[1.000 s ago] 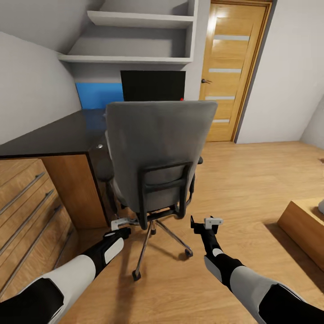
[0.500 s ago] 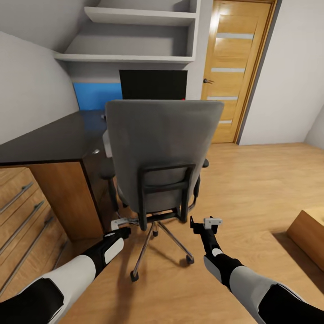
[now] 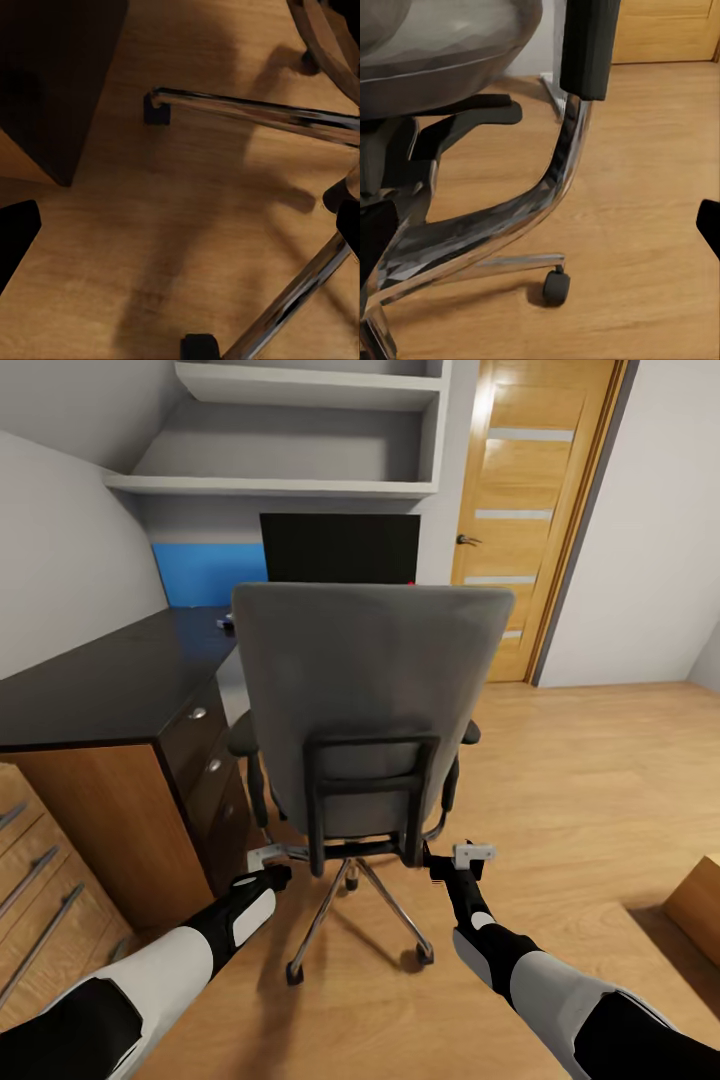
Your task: In the bedroom, organize the workspace by keeping the computer under the desk, ensuring the monitor is on the desk, placing the keyboard on the desk next to the monitor, placing the mouse on the desk next to the keyboard, moving the folder from the swivel chair onto the desk next to the mouse, stacking the notebook on top of the folder with the pen on top of the notebook, and positioning the swivel chair next to the desk.
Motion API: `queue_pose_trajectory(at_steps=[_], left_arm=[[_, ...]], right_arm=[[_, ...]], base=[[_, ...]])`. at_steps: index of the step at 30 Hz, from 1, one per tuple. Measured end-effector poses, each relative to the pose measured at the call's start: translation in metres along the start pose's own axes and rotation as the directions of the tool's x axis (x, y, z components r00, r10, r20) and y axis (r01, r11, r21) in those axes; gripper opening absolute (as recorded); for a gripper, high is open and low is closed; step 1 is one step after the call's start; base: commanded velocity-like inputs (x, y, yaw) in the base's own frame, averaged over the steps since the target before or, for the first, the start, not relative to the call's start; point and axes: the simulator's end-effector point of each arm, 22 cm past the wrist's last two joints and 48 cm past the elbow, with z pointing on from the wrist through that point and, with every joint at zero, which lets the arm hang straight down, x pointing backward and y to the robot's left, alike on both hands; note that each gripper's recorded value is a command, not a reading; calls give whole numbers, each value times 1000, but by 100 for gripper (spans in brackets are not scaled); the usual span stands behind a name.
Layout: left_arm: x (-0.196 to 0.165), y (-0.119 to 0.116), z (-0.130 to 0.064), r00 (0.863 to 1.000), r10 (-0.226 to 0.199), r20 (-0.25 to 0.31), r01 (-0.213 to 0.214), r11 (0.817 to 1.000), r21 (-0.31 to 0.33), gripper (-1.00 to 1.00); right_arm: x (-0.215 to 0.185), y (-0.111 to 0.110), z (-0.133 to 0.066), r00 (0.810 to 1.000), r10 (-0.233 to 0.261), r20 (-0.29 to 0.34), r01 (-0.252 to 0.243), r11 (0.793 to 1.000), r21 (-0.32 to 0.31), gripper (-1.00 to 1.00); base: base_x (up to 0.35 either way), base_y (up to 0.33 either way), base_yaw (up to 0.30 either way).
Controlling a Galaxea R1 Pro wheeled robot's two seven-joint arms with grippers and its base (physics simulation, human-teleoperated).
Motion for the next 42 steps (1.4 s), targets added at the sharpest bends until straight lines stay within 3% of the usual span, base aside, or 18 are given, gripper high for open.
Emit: queue_pose_trajectory(at_steps=[8, 26, 42], left_arm=[[-1, -3, 0, 1000, 7, 4, -7, 1000, 7, 100], [-1, -1, 0, 1000, 3, 2, -3, 1000, 4, 100], [1, -9, -2, 1000, 10, 0, -10, 1000, 14, 100]], right_arm=[[0, 0, 0, 1000, 0, 0, 0, 1000, 0, 100], [0, 6, 0, 1000, 7, 0, -7, 1000, -4, 100], [0, 19, -2, 1000, 26, -4, -26, 1000, 13, 100]], base=[[53, 0, 0], [-300, -103, 6], [-143, -181, 219]])
